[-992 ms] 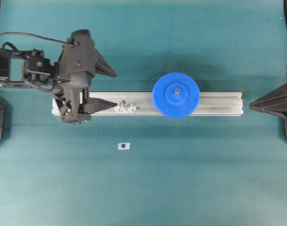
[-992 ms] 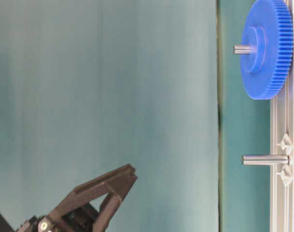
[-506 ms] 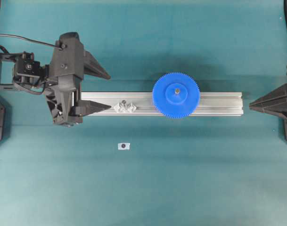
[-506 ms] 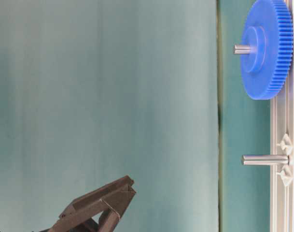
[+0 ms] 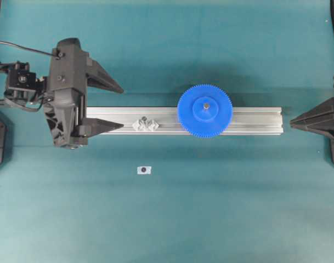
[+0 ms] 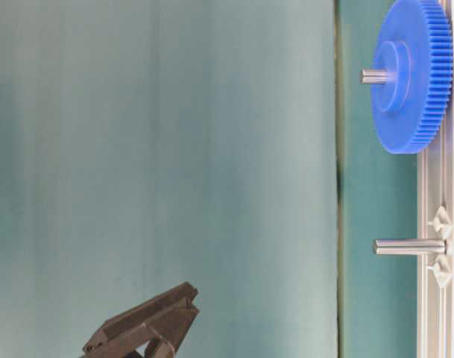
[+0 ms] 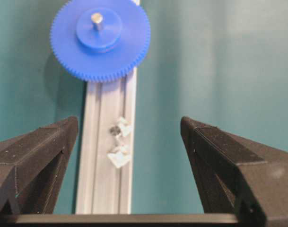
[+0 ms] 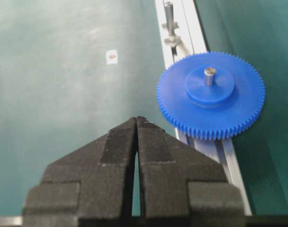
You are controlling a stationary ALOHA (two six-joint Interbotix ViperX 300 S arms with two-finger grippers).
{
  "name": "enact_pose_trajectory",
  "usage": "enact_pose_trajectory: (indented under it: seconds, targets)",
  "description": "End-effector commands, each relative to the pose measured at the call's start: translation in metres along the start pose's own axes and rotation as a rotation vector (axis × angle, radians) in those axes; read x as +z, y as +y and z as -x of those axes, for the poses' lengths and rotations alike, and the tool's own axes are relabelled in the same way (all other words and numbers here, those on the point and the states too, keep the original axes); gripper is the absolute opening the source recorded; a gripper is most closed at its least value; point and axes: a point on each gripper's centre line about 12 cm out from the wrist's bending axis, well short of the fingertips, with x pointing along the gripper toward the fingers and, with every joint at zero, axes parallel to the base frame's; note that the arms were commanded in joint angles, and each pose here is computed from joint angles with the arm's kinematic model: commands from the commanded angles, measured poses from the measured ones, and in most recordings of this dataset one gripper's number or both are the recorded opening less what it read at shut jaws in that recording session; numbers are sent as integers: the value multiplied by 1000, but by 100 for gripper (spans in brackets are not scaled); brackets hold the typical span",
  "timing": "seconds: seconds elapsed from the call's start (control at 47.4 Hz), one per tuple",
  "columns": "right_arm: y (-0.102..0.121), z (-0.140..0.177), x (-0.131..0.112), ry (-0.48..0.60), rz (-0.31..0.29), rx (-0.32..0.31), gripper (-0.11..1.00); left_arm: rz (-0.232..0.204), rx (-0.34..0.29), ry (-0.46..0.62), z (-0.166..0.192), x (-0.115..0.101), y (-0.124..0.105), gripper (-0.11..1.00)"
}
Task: Find the location of the shaft and insert the large gear.
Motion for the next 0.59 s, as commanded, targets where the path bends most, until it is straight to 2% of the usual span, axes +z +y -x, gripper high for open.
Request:
enact_pose_trajectory:
  seconds: [0.0, 0.57]
  targets:
    - [0, 0, 3, -6, -8, -1, 3, -3, -2, -40, 7, 9, -1, 89]
    - [0, 0, 4, -7, -8, -4, 3, -5, -3, -45, 11, 8, -1, 89]
